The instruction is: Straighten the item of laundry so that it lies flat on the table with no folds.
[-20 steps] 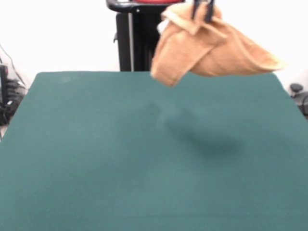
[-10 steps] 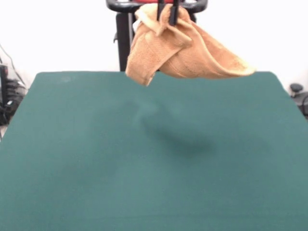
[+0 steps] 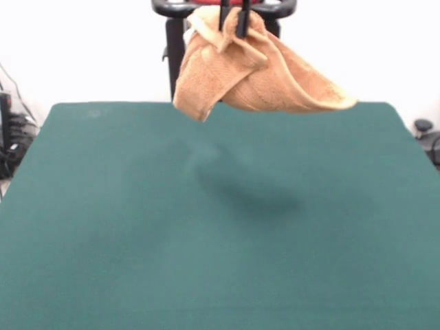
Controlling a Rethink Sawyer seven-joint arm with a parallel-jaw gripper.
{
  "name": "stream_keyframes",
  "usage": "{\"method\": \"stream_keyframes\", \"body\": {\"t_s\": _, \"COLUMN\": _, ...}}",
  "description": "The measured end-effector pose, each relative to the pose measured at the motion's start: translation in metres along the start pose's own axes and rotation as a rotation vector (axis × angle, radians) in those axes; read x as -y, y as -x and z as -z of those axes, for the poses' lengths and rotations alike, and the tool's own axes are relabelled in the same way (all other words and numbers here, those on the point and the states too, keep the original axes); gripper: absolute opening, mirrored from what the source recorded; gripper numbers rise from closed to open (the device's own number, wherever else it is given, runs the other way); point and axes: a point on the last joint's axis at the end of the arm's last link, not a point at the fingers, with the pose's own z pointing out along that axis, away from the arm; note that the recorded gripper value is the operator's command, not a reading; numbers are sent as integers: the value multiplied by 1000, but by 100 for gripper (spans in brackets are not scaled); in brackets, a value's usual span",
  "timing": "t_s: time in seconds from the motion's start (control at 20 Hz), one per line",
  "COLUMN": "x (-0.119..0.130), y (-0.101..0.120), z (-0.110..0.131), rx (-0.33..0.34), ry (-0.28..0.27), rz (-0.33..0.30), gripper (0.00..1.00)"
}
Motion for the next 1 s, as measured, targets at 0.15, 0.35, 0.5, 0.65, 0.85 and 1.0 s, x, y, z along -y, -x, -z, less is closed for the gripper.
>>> {"method": "stream_keyframes", "body": {"t_s": 0.15, "x": 1, "y": 2, "z": -9, "rx": 49, "ry": 12, "rz": -3, "gripper": 0}}
{"method": "stream_keyframes", "body": {"t_s": 0.35, "x": 1, "y": 0, "z": -17, "rx": 95, "ry": 17, "rz": 0, "gripper": 0}}
{"method": "stream_keyframes", "body": {"t_s": 0.5, "x": -13, "y": -9, "z": -14, "rx": 109, "ry": 13, "rz": 33, "gripper": 100}}
{"method": "stream_keyframes", "body": {"t_s": 0.65, "x": -18, "y": -13, "z": -9, "rx": 113, "ry": 8, "rz": 53, "gripper": 100}}
{"method": "stream_keyframes", "body": {"t_s": 0.85, "x": -21, "y": -16, "z": -3, "rx": 119, "ry": 8, "rz": 63, "gripper": 100}}
{"method": "stream_keyframes", "body": {"t_s": 1.0, "x": -21, "y": -16, "z": 1, "rx": 127, "ry": 10, "rz": 64, "gripper": 100}}
